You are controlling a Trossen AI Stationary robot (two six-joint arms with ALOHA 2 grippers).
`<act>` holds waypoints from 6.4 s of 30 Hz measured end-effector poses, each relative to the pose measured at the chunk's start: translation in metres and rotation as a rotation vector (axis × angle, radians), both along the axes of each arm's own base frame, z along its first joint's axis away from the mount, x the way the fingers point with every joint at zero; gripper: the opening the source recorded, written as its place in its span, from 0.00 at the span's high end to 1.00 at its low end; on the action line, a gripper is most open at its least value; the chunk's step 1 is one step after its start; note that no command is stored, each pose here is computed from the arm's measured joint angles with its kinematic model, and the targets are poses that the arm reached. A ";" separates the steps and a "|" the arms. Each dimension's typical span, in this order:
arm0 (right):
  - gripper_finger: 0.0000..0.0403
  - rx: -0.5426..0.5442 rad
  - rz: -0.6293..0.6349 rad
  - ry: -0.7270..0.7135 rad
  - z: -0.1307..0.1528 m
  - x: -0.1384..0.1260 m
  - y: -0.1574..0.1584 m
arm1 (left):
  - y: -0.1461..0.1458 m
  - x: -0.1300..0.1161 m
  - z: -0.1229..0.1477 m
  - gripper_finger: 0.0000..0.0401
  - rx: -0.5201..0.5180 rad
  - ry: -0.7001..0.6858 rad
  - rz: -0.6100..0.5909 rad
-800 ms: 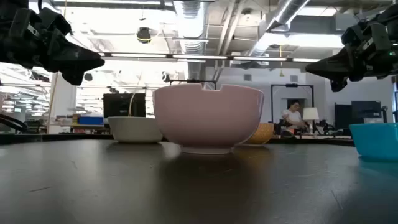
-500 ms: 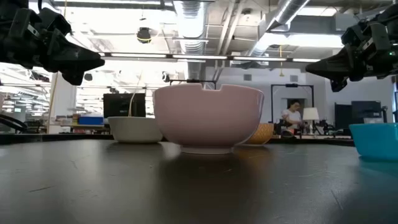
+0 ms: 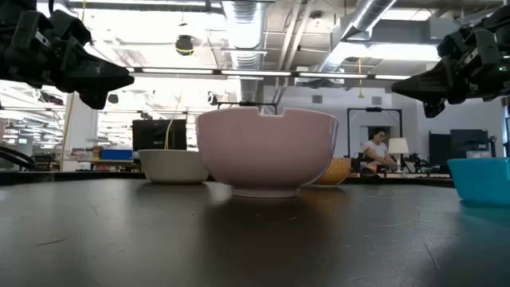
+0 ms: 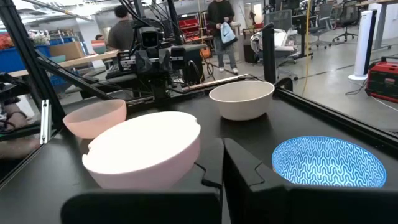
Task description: Nest bowls inside each other
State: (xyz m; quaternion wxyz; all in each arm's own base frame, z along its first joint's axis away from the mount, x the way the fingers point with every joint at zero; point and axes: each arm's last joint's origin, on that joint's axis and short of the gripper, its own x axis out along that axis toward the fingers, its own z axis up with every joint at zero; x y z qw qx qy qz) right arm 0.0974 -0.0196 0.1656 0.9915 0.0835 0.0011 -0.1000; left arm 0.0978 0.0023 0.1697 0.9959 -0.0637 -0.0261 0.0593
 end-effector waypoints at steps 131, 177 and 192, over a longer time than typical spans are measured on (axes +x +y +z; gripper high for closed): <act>0.41 0.283 0.281 0.433 -0.008 0.481 0.144 | 0.002 0.001 -0.001 0.78 -0.261 -0.025 0.069; 0.99 0.073 0.250 0.955 0.167 0.319 0.022 | 0.002 0.003 -0.003 0.78 -0.281 -0.003 0.068; 0.99 0.277 0.059 0.677 0.103 0.231 -0.022 | 0.003 0.003 -0.003 0.78 -0.278 -0.005 0.084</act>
